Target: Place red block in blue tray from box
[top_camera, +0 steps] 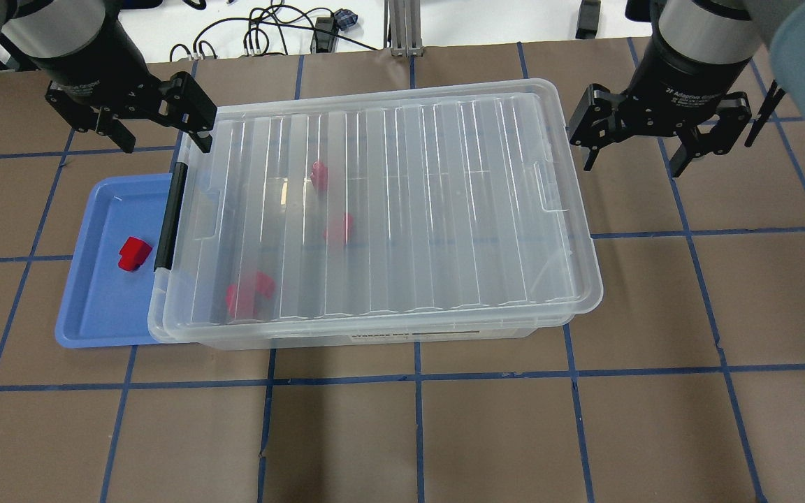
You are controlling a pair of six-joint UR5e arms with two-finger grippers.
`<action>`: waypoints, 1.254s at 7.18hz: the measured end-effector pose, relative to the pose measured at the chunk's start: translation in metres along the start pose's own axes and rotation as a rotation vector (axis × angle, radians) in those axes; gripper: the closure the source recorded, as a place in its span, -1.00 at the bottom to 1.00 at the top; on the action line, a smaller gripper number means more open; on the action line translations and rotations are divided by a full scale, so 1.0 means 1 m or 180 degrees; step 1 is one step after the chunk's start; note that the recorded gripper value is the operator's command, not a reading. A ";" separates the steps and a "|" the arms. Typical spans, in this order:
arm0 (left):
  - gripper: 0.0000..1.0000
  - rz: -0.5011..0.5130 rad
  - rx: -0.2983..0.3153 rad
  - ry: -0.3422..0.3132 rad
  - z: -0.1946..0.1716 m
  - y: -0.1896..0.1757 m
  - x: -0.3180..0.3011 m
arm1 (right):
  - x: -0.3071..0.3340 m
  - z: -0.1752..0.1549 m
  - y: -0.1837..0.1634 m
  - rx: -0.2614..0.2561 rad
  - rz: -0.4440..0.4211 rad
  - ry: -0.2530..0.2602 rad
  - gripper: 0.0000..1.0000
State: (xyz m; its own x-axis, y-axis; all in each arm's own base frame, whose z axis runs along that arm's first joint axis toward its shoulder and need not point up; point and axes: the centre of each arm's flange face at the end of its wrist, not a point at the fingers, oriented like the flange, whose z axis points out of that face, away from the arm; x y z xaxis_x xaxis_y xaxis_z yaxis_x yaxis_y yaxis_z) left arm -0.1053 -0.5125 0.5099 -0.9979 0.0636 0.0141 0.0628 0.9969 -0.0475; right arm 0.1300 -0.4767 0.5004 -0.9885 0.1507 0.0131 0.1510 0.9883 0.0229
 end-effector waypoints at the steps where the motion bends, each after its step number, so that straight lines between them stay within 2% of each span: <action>1: -1.00 0.0002 -0.0002 0.0001 0.000 0.000 0.001 | 0.001 0.000 0.000 0.0005 0.0003 0.0007 -1.00; 9: -1.00 -0.0001 -0.0014 0.0001 0.003 -0.001 0.000 | 0.004 -0.002 -0.002 0.0043 0.0033 -0.0008 -1.00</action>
State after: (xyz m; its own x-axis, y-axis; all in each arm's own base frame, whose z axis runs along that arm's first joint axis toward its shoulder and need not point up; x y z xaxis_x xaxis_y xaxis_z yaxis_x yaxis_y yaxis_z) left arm -0.1055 -0.5140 0.5071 -0.9979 0.0634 0.0143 0.0627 0.9971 -0.0432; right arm 0.1259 -0.4779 0.5028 -0.9869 0.1609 0.0107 0.1610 0.9869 0.0093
